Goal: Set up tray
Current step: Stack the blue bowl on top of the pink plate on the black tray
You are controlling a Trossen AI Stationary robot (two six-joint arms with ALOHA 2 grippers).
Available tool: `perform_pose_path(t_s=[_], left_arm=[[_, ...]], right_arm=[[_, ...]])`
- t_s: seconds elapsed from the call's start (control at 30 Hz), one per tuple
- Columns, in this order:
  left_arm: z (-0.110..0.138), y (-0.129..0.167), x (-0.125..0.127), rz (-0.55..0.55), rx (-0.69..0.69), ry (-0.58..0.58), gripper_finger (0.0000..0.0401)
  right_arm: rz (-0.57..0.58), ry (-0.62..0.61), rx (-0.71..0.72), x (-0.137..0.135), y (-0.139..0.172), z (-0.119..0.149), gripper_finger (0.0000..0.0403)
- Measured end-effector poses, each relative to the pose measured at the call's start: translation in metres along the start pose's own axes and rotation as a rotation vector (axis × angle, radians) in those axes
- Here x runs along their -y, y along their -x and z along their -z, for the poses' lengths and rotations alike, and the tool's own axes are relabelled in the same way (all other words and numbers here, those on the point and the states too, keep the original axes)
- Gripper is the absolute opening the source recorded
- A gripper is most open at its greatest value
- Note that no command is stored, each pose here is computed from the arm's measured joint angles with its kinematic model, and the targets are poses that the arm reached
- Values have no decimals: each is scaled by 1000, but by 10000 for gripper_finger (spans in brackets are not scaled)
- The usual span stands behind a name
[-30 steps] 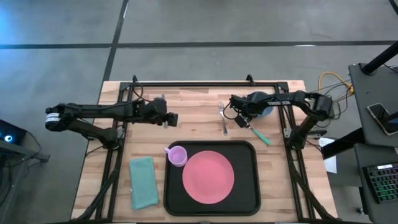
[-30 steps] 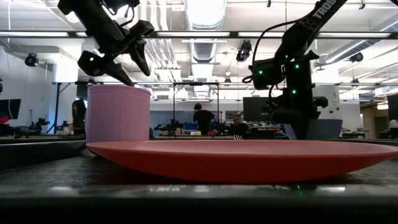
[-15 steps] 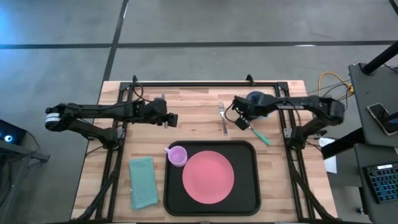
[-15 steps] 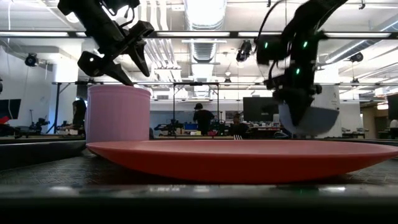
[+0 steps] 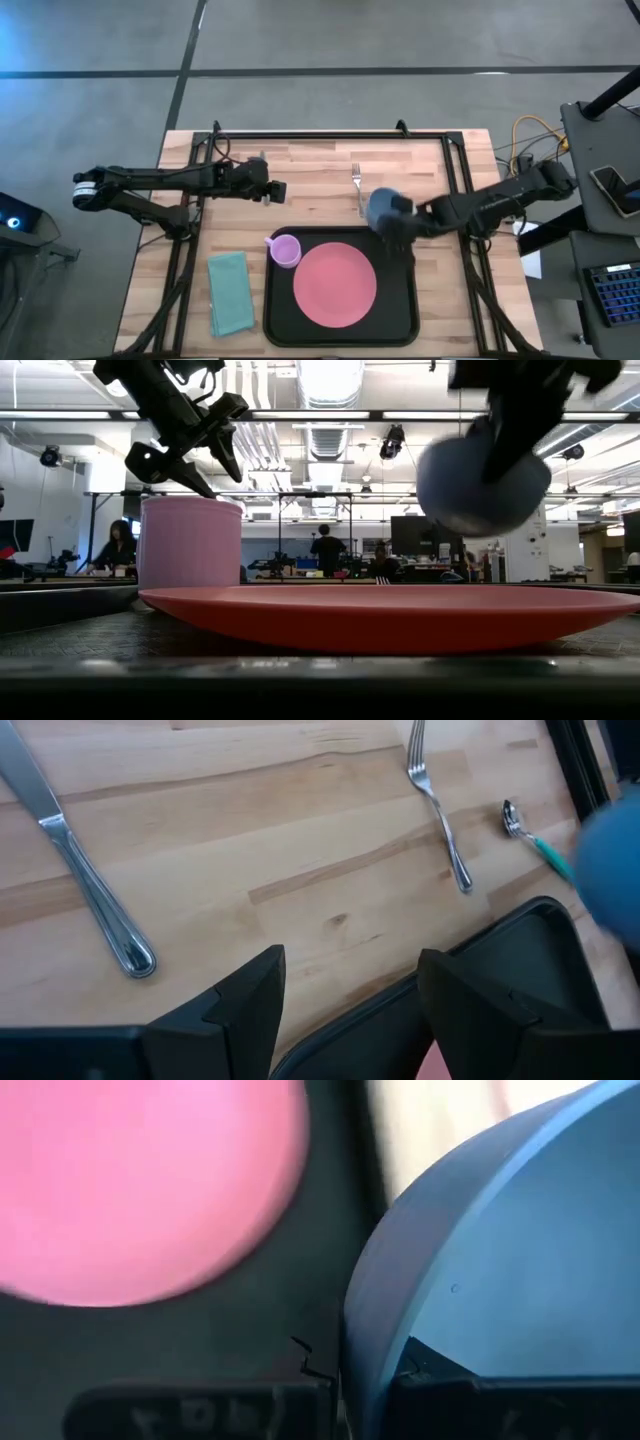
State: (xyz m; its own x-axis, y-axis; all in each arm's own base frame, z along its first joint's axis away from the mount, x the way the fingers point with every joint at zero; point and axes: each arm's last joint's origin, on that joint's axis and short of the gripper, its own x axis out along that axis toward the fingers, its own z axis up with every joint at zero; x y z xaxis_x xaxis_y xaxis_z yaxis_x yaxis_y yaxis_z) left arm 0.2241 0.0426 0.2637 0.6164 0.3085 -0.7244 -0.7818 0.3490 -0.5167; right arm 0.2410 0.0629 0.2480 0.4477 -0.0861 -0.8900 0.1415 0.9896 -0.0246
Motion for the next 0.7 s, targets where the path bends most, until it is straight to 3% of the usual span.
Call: perform_pose_path(t_s=[0.13, 0.37, 0.7], left_arm=[[1, 0, 0, 2, -2, 14, 208], [4, 1, 2, 13, -27, 2, 208], [20, 5, 5, 10, -95, -39, 208]], right_arm=[[-18, 155, 44, -43, 7, -19, 9], [-17, 437, -14, -99, -5, -51, 9], [-59, 745, -50, -161, -33, -41, 9]])
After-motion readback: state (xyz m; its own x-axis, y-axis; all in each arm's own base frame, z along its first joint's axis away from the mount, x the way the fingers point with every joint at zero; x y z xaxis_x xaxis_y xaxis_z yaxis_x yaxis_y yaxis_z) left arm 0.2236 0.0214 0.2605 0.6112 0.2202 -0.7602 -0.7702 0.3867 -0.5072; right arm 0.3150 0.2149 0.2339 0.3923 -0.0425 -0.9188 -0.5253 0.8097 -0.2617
